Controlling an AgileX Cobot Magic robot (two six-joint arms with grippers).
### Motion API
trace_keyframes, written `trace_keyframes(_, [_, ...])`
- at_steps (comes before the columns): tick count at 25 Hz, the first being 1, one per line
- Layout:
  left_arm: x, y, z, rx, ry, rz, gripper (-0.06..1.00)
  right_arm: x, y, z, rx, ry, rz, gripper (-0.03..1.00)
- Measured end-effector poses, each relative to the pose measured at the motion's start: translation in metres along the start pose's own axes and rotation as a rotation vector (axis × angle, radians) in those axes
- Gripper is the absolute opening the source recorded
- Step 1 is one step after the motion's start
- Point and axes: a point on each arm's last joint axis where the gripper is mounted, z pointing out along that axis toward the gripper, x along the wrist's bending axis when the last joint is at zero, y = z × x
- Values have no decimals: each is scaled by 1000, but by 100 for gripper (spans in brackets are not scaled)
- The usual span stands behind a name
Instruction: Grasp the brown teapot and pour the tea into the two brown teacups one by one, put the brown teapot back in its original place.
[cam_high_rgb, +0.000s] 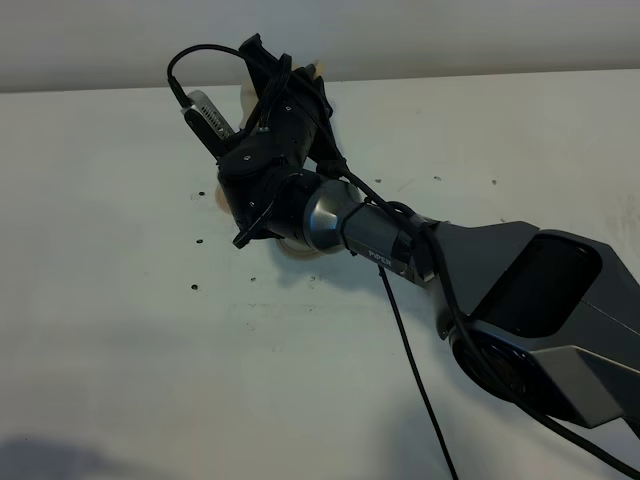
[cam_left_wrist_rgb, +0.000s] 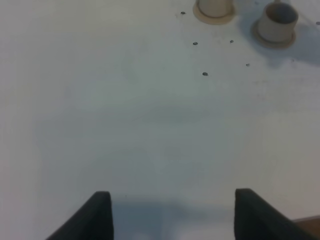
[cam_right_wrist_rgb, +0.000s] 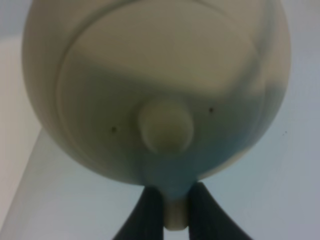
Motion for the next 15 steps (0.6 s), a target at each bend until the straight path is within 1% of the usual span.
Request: trace_keyframes(15, [0,0,0,0,0,0,50,-4,6,-8,-3,-31,-20,10])
